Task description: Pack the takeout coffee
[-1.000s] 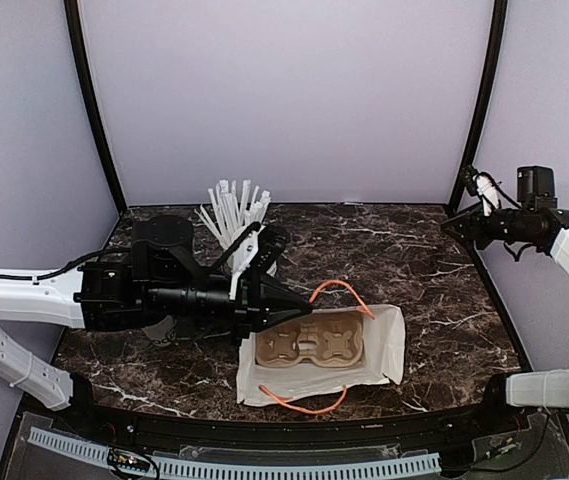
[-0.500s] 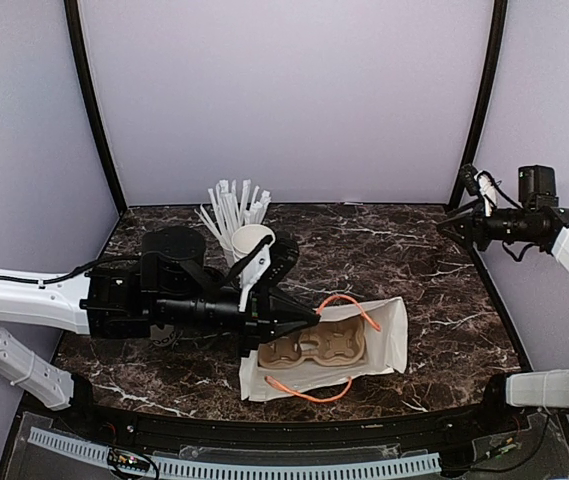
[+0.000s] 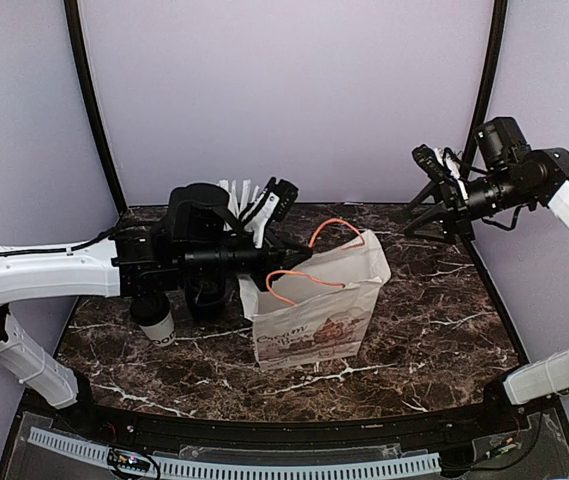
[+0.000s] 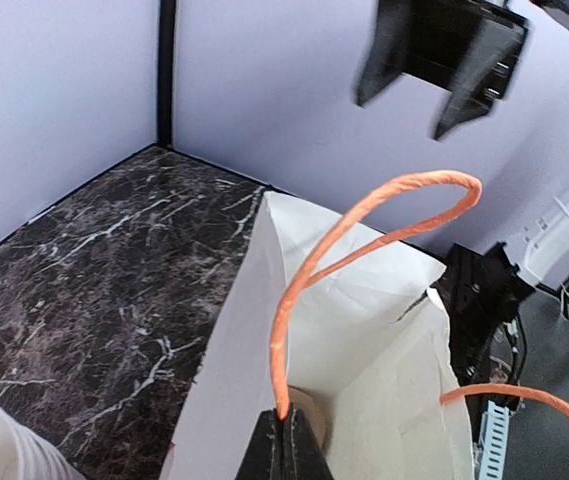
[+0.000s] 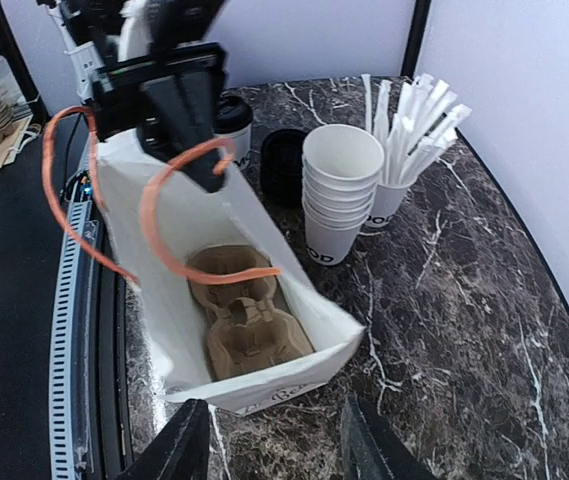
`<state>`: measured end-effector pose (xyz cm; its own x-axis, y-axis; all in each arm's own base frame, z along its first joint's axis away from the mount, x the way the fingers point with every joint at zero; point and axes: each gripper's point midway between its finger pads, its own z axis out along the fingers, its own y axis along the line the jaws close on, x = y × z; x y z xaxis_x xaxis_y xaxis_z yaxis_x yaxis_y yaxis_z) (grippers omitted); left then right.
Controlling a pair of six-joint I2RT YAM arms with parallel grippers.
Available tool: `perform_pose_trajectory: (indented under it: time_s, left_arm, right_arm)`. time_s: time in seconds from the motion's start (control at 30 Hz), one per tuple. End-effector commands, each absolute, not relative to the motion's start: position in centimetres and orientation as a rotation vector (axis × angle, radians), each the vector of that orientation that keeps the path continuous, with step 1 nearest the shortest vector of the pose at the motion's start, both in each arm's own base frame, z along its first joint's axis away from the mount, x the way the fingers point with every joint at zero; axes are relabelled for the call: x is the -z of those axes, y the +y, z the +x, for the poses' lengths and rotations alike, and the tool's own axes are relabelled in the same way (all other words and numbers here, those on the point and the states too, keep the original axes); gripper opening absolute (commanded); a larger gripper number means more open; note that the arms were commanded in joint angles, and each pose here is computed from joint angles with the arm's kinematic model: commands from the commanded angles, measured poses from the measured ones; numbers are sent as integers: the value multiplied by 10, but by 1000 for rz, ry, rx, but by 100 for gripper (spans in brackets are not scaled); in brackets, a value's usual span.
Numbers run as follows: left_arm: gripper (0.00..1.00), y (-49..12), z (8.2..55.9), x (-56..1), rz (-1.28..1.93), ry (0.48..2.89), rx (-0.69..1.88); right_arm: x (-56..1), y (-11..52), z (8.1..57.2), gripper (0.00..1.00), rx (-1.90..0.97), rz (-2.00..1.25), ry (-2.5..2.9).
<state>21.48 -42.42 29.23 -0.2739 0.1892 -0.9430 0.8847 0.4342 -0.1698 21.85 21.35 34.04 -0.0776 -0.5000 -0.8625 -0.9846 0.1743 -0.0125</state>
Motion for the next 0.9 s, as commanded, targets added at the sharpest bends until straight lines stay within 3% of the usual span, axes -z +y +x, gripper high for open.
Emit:
perform_pose_trajectory:
  time_s: [0.0, 0.1, 0.2, 0.33, 0.43, 0.63, 0.7, 0.8, 0.87]
  left_arm:
    - [0, -416, 242, -304, 806, 1787, 928]
    - [10, -414, 250, -304, 772, 1804, 919]
    - [38, -411, 257, -316, 734, 1799, 906]
    - [61, -407, 268, -334, 711, 1780, 883]
    - [68, -400, 289, -331, 694, 1830, 847]
    - [68, -410, 305, -331, 763, 1880, 940]
    - [60, -416, 306, -333, 794, 1872, 968]
    - [47, -422, 304, -337, 833, 1852, 1019]
    - [43, -426, 303, -339, 859, 1837, 1040]
  right_arm:
    - [-356, 227, 198, 49, -814, -1527, 1614]
    - [-358, 242, 195, 53, -829, -1561, 1579]
    - [-351, 263, 186, 56, -884, -1639, 1569]
    - [-333, 291, 177, 59, -832, -1764, 1568]
    - [-321, 312, 174, 59, -713, -1833, 1542]
    - [-334, 336, 179, 54, -728, -1823, 1501]
    - [-341, 341, 178, 42, -745, -1816, 1480]
    - [-347, 346, 180, 17, -757, -1799, 1473]
    - [-346, 347, 181, 14, -756, -1798, 1478]
